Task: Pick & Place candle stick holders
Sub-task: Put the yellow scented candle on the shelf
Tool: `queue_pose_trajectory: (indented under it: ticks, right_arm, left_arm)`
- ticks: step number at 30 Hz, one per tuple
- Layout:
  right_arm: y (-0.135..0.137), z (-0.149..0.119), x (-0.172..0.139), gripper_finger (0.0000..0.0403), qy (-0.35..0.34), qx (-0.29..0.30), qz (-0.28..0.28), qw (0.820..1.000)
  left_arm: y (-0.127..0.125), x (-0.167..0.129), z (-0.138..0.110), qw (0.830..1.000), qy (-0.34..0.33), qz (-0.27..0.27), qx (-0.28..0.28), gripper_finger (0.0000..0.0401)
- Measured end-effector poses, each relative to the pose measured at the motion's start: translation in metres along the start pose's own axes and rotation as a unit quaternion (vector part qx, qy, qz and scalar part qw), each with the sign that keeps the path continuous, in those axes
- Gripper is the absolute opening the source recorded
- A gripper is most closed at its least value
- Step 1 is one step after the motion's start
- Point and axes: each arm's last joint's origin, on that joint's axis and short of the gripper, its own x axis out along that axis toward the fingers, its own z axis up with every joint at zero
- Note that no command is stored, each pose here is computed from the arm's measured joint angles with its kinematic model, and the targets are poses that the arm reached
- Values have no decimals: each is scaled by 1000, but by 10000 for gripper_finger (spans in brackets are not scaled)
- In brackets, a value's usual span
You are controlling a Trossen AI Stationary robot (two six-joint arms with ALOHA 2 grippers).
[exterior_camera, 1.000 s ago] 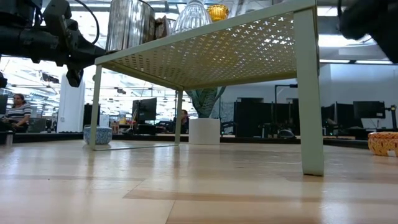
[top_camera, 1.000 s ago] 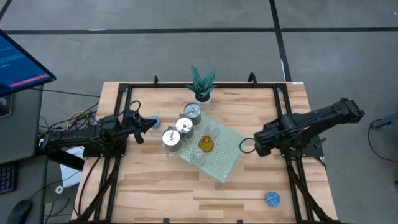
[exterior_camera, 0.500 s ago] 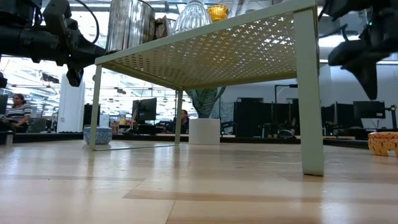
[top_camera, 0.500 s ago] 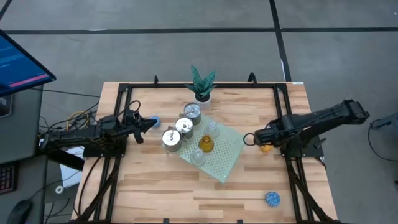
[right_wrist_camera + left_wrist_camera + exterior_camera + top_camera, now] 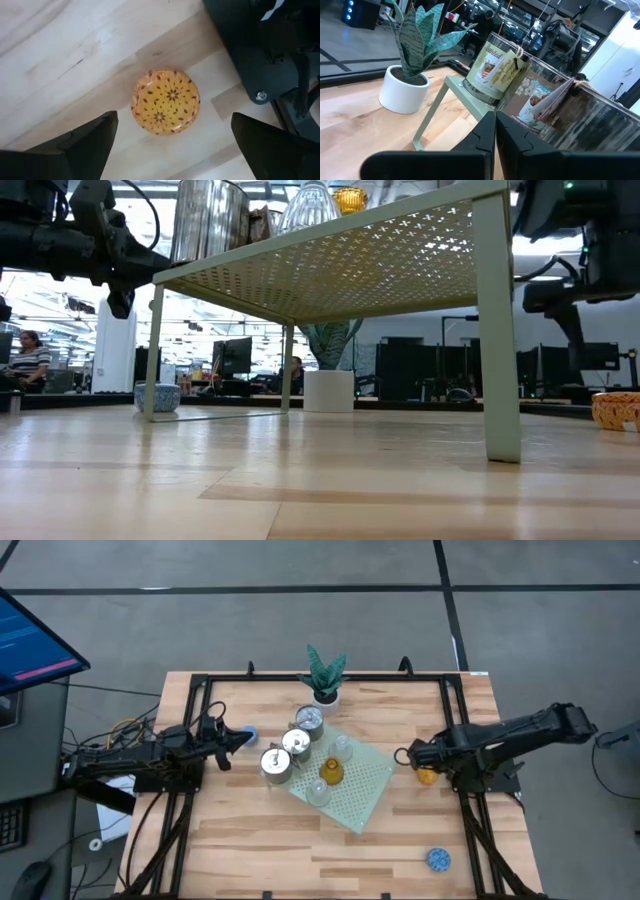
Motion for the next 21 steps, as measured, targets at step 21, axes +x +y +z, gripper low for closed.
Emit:
queue_pose_trajectory:
  ticks: [21]
  right_arm:
    - [22, -4, 13, 379, 3, 69, -1, 998]
  left_arm:
    - [-1, 0, 1, 1000, -5, -2, -1, 11]
